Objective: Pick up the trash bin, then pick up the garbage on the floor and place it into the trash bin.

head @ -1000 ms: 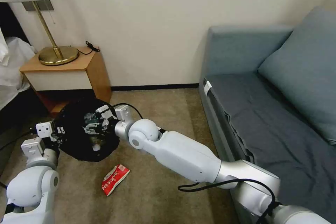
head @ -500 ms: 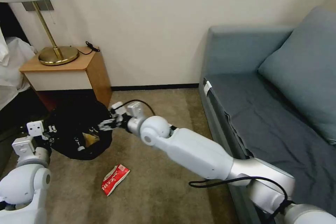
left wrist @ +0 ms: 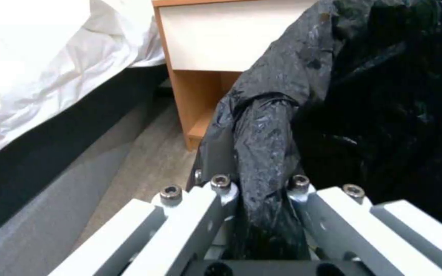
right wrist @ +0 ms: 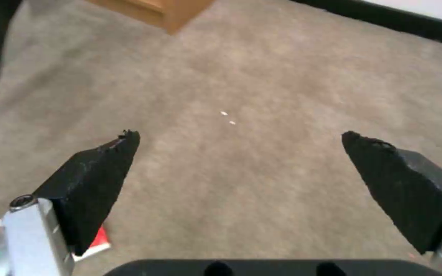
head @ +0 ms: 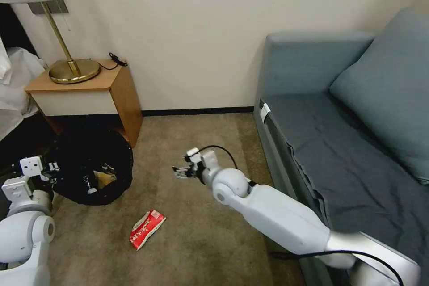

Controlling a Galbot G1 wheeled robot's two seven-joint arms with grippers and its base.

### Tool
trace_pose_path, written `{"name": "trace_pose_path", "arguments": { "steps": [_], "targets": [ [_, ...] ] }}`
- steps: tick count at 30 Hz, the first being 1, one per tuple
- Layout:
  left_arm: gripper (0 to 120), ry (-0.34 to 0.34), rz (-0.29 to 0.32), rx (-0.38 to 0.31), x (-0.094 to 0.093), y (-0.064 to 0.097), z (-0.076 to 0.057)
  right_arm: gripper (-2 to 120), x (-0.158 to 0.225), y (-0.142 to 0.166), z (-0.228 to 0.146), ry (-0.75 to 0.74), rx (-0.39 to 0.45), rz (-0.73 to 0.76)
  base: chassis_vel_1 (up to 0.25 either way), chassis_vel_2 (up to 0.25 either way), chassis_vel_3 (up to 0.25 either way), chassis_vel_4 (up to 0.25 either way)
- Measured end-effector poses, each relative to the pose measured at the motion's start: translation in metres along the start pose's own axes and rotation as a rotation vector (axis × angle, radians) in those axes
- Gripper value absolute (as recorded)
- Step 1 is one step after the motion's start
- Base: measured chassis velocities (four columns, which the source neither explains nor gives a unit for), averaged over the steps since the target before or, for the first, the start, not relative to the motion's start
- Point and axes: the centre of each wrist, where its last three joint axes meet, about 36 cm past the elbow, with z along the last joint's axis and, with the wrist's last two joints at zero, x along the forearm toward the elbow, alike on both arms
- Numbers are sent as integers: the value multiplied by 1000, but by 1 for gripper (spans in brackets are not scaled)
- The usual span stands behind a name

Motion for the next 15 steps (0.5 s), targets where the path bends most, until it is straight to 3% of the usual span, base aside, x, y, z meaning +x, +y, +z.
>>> {"name": "trace_pose_path", "arguments": {
  "steps": [15],
  "targets": [
    [4,-2,11,-4,6,-4,3,100,8,7,25,8,8,24,0,0,0,0]
  ]
}}
